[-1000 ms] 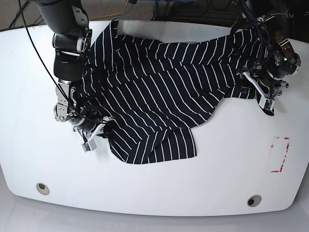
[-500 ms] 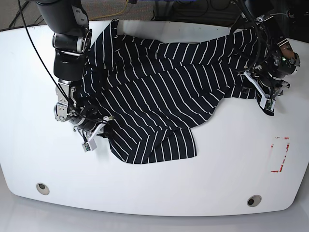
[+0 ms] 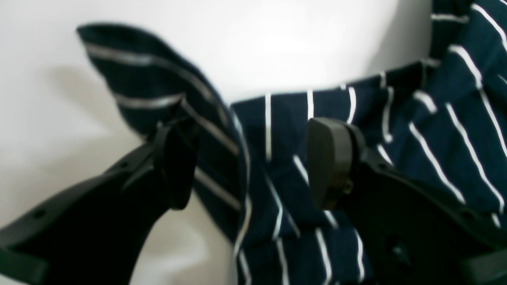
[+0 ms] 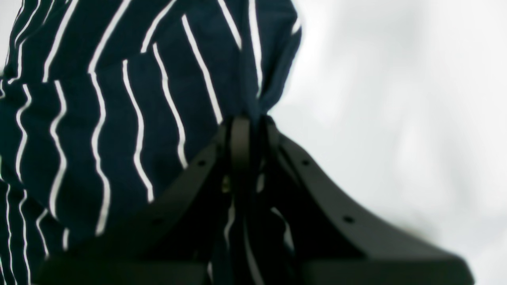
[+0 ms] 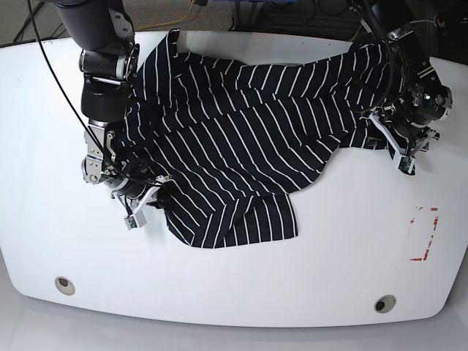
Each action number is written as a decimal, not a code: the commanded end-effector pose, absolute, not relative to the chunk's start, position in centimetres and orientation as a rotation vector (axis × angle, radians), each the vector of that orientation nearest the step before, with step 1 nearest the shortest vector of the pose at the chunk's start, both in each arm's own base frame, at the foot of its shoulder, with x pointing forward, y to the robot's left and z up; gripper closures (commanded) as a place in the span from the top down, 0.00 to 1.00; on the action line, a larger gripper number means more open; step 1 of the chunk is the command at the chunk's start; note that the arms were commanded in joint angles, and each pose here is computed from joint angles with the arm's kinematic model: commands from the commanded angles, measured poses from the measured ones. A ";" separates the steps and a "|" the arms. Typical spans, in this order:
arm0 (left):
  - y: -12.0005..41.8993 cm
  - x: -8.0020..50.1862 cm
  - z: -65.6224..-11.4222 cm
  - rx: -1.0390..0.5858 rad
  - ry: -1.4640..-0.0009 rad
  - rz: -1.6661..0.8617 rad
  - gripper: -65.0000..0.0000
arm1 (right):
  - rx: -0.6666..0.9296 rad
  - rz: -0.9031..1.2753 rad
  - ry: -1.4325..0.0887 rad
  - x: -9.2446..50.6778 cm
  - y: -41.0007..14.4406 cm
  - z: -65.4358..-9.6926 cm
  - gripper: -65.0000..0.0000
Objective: Layout the t-shirt on the table in an organized manner, then fold the t-shirt properly
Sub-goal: 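Pull the grasped edge with the left gripper away from the right gripper, then drag the shirt with both grippers apart to spread it flat, then pull both held edges outward and lower them onto the table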
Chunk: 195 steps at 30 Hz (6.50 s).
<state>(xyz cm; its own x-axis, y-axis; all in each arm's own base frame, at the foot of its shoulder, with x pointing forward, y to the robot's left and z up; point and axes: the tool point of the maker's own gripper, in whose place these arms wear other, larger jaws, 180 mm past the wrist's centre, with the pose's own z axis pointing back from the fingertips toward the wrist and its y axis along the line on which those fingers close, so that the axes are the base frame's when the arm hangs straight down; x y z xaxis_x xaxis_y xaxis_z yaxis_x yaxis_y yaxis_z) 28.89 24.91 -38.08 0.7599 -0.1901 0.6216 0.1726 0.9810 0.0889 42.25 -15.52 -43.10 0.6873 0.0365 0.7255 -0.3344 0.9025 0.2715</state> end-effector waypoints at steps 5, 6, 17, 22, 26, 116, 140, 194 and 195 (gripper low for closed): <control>25.2 30.4 -38.4 0.017 -0.698 -0.188 0.61 | 0.371 0.242 -0.741 41.9 -16.0 -43.6 0.05; 25.2 30.5 -38.6 0.013 -0.695 -0.186 0.61 | 0.371 0.242 -0.741 41.9 -16.0 -43.6 0.05; 25.1 31.2 -38.9 -0.008 -0.725 -0.151 0.38 | 0.370 0.240 -0.742 41.9 -16.2 -43.6 0.05; 25.7 31.3 -38.8 0.007 -0.734 -0.108 0.10 | 0.360 0.238 -0.742 41.8 -16.8 -43.5 0.05; 25.8 31.3 -38.7 0.012 -0.738 -0.100 0.04 | 0.358 0.238 -0.742 41.8 -16.8 -43.5 0.04; 19.8 33.6 -37.8 -0.043 -0.787 -0.226 0.65 | 0.290 0.136 -0.788 42.9 -22.7 -41.5 0.04; 21.4 32.9 -39.4 -0.026 -0.755 -0.196 0.64 | 0.294 0.132 -0.773 42.2 -22.6 -42.2 0.04; 25.9 37.9 -30.7 0.113 -0.977 -0.207 0.04 | 0.175 0.051 -0.804 41.4 -30.5 -40.4 0.04; 26.1 37.9 -30.7 0.117 -0.976 -0.208 0.04 | 0.173 0.051 -0.804 41.4 -30.5 -40.3 0.04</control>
<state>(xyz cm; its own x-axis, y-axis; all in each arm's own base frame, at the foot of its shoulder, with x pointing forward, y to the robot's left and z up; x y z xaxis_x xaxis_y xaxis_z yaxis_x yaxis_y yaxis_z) 37.06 24.30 -32.83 0.5837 -0.2077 0.7849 0.1578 0.9773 0.1412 40.36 -27.83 -42.40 0.7241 -0.0314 0.6890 -0.1390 0.9718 0.1903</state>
